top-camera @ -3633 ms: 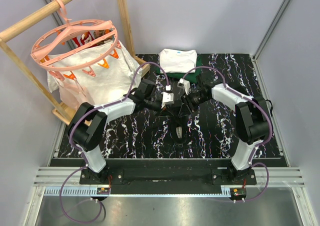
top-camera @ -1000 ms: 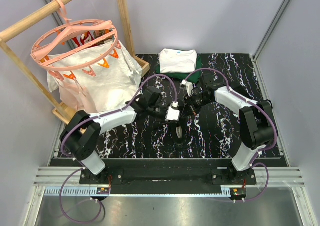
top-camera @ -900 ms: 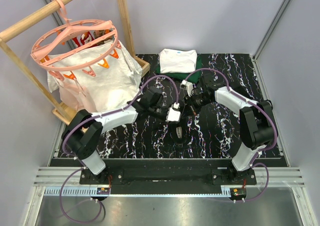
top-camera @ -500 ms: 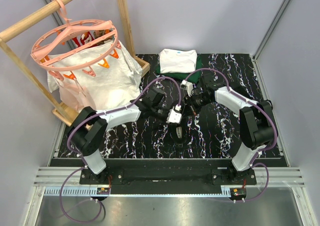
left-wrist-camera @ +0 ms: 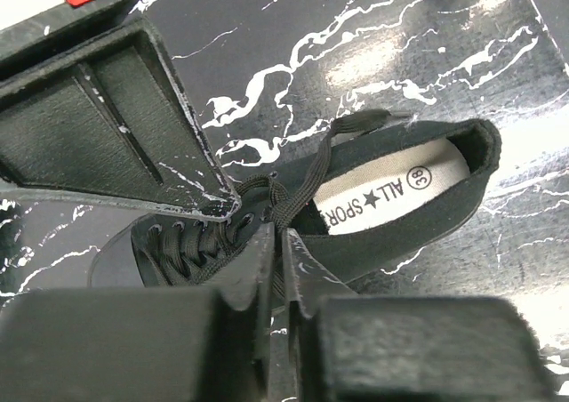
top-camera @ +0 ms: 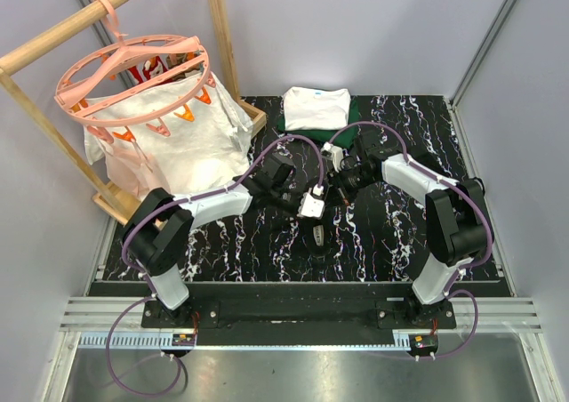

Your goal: Tie the shoes

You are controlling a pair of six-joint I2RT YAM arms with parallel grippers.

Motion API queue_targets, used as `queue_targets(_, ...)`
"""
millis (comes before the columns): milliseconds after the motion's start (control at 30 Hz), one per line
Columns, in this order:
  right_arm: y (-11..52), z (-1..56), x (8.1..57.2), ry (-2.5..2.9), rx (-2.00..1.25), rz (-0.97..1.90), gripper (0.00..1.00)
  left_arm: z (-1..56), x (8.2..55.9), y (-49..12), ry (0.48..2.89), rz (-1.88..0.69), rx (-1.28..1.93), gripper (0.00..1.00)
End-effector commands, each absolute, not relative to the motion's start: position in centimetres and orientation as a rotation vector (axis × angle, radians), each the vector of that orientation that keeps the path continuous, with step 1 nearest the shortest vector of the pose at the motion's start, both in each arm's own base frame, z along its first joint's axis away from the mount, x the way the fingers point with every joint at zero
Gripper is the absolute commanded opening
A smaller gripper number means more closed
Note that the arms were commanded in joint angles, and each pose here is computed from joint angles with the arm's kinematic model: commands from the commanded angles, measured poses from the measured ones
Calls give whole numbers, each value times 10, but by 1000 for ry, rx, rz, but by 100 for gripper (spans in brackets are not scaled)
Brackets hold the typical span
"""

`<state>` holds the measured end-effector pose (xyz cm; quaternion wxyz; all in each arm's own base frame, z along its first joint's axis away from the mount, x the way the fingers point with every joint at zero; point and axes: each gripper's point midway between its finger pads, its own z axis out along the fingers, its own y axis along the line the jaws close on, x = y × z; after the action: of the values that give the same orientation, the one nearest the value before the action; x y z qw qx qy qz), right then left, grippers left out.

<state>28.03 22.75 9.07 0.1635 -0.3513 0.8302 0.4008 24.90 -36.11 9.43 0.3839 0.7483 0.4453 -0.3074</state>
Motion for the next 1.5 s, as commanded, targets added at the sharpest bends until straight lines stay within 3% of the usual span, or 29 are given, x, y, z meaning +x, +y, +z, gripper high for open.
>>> queue_targets(0, 233, 101, 288, 2319, -996, 1181, 0, 127, 257, -375, 1054, -779, 1820, 0)
queue_targets(333, 233, 104, 290, 2316, -984, 1183, 0, 131, 256, -378, 1125, -834, 1769, 0)
queue_targets(800, 232, 110, 287, 2304, -965, 1217, 0, 107, 277, -377, 1458, -840, 1593, 0)
queue_targets(1467, 240, 119, 286, 2300, -912, 1297, 0, 92, 278, -371, 1708, -874, 1445, 0)
